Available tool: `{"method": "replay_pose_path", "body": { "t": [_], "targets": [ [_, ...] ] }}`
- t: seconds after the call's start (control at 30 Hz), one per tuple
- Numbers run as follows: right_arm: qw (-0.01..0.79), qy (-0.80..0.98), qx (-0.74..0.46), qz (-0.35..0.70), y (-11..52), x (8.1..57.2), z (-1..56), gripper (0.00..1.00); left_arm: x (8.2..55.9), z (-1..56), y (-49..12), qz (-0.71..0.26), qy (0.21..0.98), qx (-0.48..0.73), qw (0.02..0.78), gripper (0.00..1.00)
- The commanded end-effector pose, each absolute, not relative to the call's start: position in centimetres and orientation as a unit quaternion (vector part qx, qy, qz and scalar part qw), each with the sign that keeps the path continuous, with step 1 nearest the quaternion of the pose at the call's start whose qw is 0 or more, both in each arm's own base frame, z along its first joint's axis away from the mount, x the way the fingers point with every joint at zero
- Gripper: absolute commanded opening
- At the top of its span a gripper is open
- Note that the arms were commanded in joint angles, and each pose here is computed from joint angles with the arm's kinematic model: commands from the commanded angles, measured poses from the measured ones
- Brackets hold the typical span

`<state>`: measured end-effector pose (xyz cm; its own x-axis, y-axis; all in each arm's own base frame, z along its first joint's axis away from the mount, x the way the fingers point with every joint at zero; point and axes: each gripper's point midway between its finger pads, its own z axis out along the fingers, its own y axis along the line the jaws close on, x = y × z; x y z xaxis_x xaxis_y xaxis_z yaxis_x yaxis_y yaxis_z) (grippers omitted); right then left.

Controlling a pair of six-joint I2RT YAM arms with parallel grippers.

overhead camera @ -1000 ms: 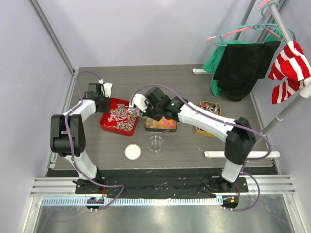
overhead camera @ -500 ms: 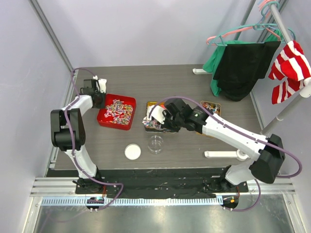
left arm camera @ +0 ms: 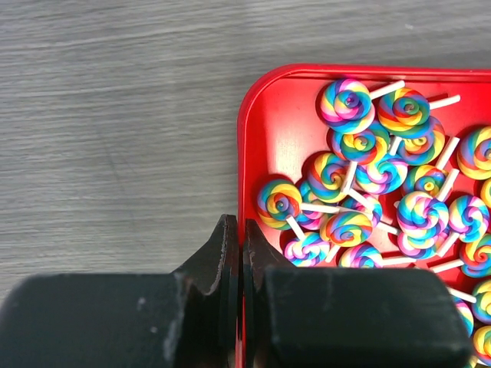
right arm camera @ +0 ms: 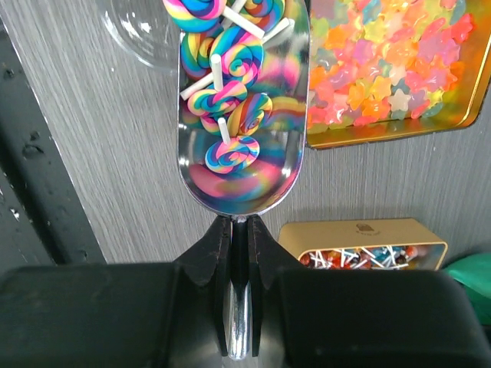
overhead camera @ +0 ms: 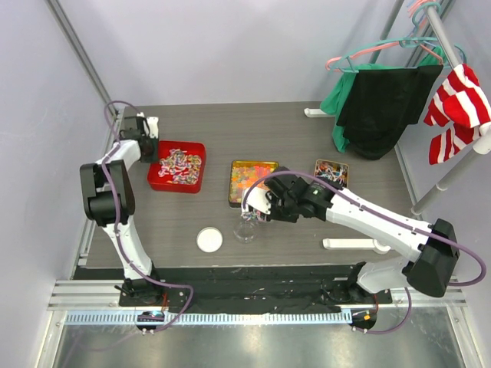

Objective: Pack the candies
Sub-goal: Place the fake candies in the packing bottle.

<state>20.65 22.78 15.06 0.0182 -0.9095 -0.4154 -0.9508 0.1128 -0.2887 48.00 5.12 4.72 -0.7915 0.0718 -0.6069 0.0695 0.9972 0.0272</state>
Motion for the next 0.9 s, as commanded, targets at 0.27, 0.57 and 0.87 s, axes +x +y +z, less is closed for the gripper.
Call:
{"method": "replay_pose_path", "body": {
  "t": [0.27,0.57,0.87],
  "targets": [
    [0.252,0.656,-0.708,-0.067,22.2,21.2,15.5,0.01,50.4,7.2,6.3,-0.003,0.937,0.011,0.350,0.00],
    [0.236,0.621,-0.739,-0.115,23.2,21.1,14.7,0.01,51.2,7.9,6.9,0.006,0.937,0.011,0.349,0.00],
    [0.220,0.575,-0.768,-0.176,24.1,21.7,14.6,0.01,51.2,7.7,7.1,0.008,0.938,0.007,0.346,0.00]
  ]
}}
